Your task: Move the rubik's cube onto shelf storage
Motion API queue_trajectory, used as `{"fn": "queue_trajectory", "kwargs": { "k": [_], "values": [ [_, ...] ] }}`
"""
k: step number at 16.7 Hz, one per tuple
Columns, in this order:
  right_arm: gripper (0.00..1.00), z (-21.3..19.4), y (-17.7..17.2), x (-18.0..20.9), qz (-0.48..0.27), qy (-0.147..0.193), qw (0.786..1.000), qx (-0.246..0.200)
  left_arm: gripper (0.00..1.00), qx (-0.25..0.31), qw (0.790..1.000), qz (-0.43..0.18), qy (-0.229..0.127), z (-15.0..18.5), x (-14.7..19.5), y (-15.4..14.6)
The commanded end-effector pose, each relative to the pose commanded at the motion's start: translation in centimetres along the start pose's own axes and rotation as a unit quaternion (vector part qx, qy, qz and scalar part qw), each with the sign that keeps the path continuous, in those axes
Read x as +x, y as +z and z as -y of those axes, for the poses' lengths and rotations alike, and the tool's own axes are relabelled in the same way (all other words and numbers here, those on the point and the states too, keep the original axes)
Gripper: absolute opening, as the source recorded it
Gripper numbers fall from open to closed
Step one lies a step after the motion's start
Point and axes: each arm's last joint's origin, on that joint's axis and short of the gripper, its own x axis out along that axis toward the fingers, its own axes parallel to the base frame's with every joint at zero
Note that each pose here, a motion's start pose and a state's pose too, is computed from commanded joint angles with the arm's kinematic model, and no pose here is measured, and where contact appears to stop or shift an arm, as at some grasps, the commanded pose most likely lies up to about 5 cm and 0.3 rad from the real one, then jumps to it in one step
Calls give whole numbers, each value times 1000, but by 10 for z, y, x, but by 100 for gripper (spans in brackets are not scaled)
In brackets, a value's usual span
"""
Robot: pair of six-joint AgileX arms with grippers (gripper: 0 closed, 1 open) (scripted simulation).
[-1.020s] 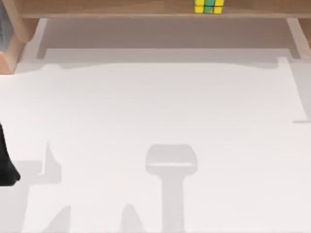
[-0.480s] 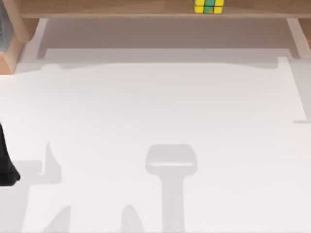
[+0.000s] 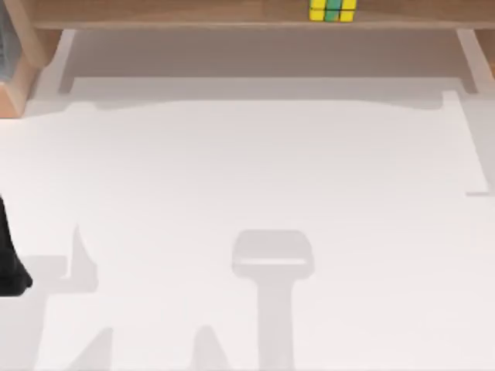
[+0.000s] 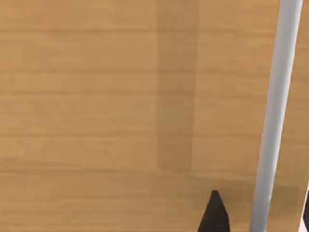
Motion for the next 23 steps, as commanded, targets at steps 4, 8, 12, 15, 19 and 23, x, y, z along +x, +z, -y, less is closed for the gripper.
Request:
{"fn": "queue_trajectory", "kwargs": {
  "k": [4,8,12,15,19,23],
  "values": [
    [0,0,0,0,0,0,1000,0,100,0,1000,0,0,0,0,0],
    [0,0,0,0,0,0,1000,0,100,0,1000,0,0,0,0,0],
    [0,-1,-1,0,-2,2,1000,2,100,0,1000,0,0,0,0,0],
    [0,1,-4,19,-5,-3,1000,-2,100,0,1000,0,0,0,0,0],
    [0,0,-2,57,-2,-1,1000,-1,100,0,1000,0,0,0,0,0],
    [0,-1,0,63,-1,2,1000,3,100,0,1000,0,0,0,0,0]
  ]
}}
